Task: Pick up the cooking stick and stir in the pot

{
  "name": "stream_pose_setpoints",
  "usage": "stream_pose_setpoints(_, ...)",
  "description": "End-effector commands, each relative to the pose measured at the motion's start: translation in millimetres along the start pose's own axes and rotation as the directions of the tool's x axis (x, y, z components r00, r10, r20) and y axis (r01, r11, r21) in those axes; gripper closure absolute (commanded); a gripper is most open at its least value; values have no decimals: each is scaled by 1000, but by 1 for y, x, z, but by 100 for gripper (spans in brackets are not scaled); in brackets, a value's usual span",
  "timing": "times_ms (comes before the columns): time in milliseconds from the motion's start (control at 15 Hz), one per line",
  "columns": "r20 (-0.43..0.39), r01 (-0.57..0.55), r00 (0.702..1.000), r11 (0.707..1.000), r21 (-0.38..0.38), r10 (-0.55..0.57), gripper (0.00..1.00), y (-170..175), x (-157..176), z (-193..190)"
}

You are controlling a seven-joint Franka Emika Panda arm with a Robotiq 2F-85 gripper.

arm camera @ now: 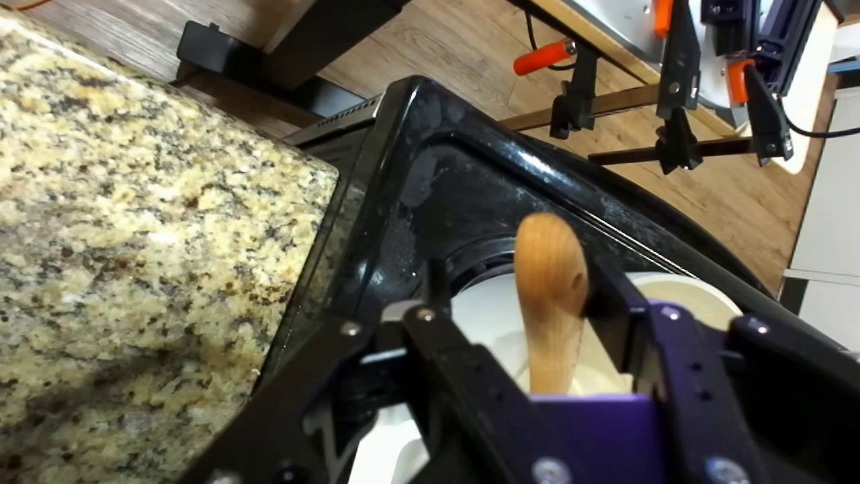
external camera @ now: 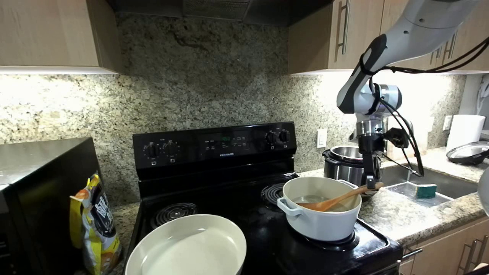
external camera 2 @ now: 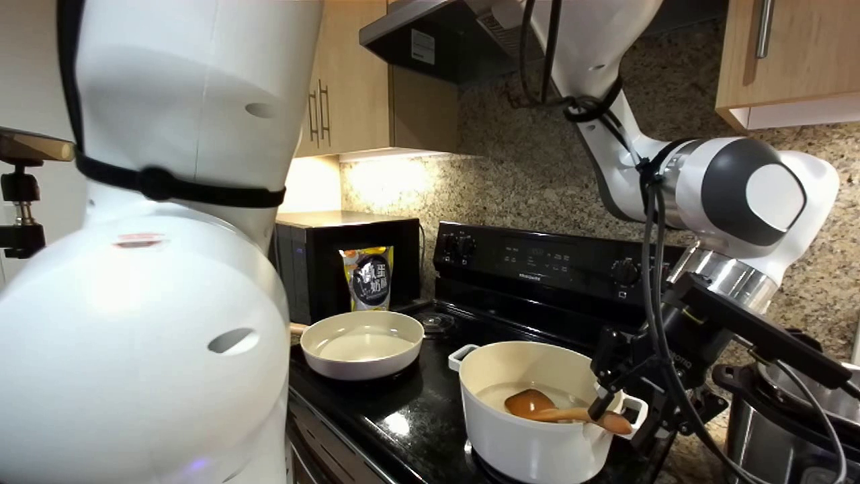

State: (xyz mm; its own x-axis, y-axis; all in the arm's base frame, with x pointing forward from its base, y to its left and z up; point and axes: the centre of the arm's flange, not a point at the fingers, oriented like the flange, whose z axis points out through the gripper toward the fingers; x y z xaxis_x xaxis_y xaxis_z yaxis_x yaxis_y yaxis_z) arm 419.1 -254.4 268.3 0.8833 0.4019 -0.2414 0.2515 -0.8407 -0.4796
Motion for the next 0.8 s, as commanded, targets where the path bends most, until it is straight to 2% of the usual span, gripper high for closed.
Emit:
stream_pose_setpoints(0,15,6,1000,1000,3,-6,75,1,-5,-5)
stream_pose_setpoints(200,17,3,1000,1000,8,-3,94,2,-7,-5)
stream_pose_setpoints(267,20,1,1000,1000,13,-2,90,1,-8,-4)
stream_pose_setpoints(733,19,-26,999,1000,3,26,90,-3,-15,-7)
